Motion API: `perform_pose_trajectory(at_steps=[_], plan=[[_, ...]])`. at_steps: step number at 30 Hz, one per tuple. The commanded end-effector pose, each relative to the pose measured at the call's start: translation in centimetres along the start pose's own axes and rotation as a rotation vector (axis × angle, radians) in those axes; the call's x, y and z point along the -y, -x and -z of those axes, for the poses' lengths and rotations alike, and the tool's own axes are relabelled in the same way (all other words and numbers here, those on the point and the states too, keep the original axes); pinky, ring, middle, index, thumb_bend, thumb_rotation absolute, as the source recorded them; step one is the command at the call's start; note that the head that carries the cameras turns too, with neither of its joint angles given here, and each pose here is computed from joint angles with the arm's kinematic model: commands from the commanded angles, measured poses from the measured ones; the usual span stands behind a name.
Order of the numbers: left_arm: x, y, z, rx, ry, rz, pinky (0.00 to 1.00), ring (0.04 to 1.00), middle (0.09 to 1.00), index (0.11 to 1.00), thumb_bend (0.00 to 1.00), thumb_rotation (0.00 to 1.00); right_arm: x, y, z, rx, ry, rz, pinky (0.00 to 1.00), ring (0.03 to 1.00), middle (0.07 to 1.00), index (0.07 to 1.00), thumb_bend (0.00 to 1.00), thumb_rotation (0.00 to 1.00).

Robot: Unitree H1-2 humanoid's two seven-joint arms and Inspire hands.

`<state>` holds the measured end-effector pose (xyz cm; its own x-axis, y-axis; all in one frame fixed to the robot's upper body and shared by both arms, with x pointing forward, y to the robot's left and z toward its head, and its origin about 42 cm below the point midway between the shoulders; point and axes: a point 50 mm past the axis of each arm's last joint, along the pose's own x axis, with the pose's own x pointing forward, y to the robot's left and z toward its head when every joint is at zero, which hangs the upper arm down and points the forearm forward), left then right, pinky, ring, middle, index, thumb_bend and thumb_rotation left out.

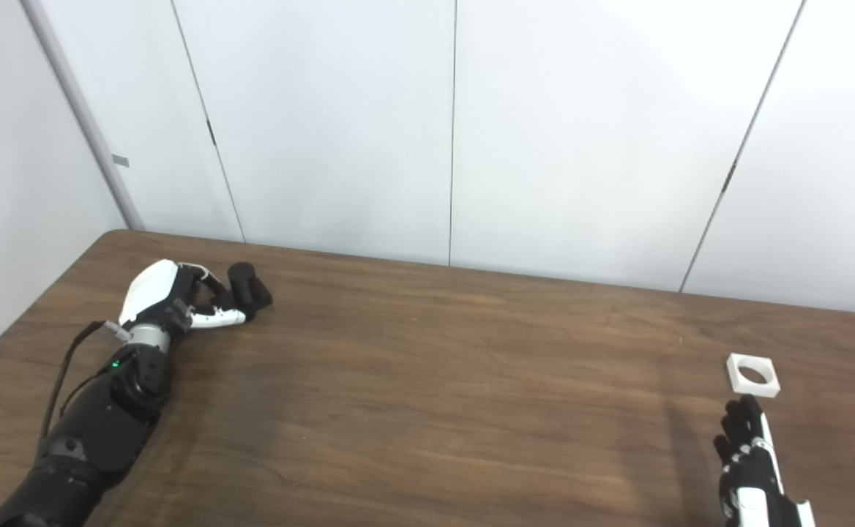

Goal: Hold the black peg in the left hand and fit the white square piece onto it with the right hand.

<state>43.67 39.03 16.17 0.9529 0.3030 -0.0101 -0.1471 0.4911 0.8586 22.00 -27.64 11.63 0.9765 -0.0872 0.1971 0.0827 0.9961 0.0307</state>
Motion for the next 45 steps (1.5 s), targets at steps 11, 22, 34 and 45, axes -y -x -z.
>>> perform_pose_trajectory(at_steps=[11,22,34,45], plan=[[-1.8,2.5,-4.7,0.167,0.032,0.069,0.81,0.842,0.758,0.487,0.52,0.05,-1.1,3.1,2.3,-0.126,-0.033,0.035,1.0,1.0,0.983,0.991,0.42,0.98],[-0.9,6.9,-6.2,0.293,0.05,0.152,0.81,0.861,0.78,0.487,0.51,0.04,-1.1,2.5,2.7,-0.114,-0.014,0.029,1.0,0.982,0.966,0.985,0.49,0.99],[0.8,12.7,-8.6,0.442,0.165,0.244,0.79,0.865,0.785,0.487,0.51,0.04,-1.7,2.1,3.5,-0.124,-0.014,0.006,1.0,0.983,0.965,0.992,0.5,1.0],[4.0,16.4,-9.9,0.581,0.081,0.399,1.0,0.971,0.854,0.487,0.52,0.05,-2.2,1.7,3.7,-0.12,-0.017,0.004,0.99,0.978,0.954,0.981,0.52,1.0]])
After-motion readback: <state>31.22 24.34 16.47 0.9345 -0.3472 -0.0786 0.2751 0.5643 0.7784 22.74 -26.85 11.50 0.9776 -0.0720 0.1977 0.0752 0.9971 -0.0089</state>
